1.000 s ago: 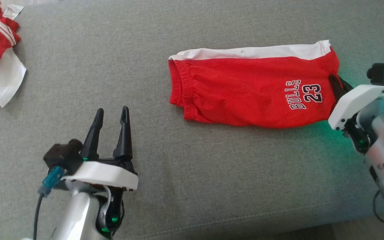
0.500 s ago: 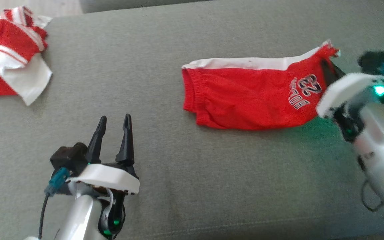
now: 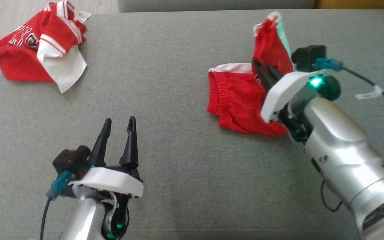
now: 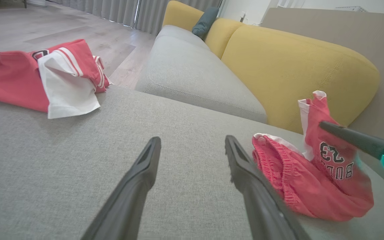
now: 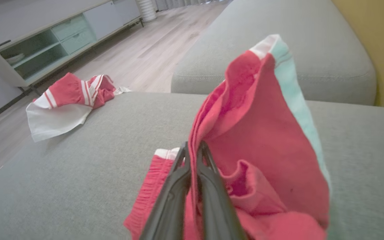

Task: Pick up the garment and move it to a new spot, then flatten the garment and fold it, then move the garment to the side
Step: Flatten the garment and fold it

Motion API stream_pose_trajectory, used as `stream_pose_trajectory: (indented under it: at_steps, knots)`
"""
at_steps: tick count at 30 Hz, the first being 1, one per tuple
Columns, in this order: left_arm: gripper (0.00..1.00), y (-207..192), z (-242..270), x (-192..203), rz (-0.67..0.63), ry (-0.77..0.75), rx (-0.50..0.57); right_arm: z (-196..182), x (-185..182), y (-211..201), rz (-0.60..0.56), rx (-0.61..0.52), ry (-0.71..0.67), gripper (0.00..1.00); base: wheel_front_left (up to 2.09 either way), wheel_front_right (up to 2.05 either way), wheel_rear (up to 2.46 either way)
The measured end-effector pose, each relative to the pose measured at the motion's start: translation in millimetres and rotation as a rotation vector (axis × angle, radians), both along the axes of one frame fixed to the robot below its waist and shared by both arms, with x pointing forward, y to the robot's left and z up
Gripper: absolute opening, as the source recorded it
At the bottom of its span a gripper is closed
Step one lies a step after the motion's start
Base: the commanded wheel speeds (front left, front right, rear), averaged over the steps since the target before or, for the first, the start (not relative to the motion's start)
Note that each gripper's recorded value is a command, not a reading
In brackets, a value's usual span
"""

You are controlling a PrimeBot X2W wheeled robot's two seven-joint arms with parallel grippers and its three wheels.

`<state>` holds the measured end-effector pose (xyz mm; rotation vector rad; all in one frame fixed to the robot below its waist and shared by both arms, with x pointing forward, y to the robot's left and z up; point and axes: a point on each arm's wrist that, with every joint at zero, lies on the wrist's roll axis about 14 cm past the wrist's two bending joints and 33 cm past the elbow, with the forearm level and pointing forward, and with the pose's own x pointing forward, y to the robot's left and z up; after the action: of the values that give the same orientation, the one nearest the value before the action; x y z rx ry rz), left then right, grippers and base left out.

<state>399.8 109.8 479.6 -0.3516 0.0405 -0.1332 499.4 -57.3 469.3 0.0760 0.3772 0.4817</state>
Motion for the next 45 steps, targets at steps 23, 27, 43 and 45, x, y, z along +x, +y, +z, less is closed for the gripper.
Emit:
stream_pose_trajectory:
  at_steps: [23,27,43,45]
  knots:
    - [1.00,-5,-7,3,0.000,0.026,-0.027,-27,-42,57,0.146,0.054,0.092,1.00,0.00,0.00,0.00]
    - [1.00,-9,-4,4,-0.012,0.017,-0.029,-10,-39,56,0.132,0.105,0.026,1.00,0.00,0.00,0.00]
    - [1.00,-28,1,5,-0.066,0.002,-0.042,-4,-8,-58,-0.120,0.025,-0.084,0.00,0.00,0.00,0.00]
    - [1.00,-28,-2,5,-0.065,0.010,-0.042,-17,-9,-68,-0.123,-0.027,-0.049,0.00,0.00,0.00,0.00]
